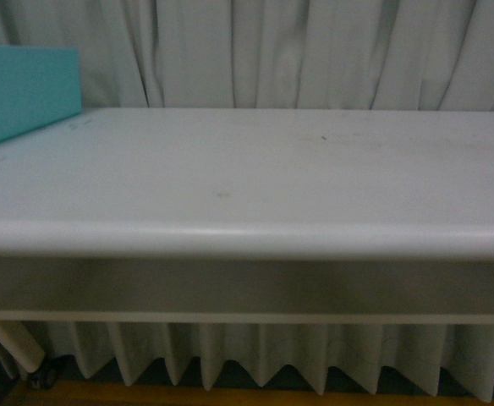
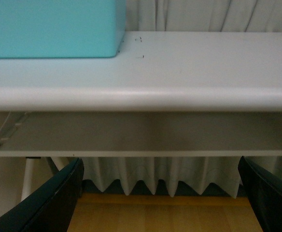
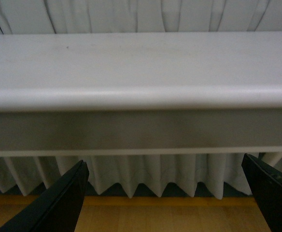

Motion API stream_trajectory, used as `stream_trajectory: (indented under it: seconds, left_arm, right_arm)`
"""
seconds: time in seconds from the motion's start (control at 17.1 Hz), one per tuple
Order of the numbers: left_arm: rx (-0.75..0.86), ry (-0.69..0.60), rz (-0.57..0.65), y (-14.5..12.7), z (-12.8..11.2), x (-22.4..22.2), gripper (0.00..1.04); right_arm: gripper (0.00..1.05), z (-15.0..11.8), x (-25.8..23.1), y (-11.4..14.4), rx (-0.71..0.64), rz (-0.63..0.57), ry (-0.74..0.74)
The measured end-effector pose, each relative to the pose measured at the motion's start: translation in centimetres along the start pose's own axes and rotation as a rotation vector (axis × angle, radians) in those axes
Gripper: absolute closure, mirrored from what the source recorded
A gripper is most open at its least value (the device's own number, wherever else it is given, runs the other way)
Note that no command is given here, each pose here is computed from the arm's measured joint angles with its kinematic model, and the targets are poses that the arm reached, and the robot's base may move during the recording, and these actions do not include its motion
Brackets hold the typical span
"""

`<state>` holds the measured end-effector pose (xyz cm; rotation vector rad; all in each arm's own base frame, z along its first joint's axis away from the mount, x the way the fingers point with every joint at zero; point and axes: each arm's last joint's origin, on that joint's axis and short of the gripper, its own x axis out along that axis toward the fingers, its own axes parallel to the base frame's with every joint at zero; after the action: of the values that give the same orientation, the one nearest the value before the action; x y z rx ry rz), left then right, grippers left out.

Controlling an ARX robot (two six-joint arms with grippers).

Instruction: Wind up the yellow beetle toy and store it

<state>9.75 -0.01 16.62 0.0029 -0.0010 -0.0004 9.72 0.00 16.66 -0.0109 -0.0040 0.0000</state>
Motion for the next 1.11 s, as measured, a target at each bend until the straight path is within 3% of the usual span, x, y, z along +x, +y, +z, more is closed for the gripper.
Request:
stream_trajectory:
  seconds: [1.11]
  left_arm:
    - [0.0, 0.001, 0.0, 0.0, -0.01, 0.0, 0.07]
  right_arm:
    - [0.07, -0.01, 0.0, 0.0, 0.0, 0.0, 0.001]
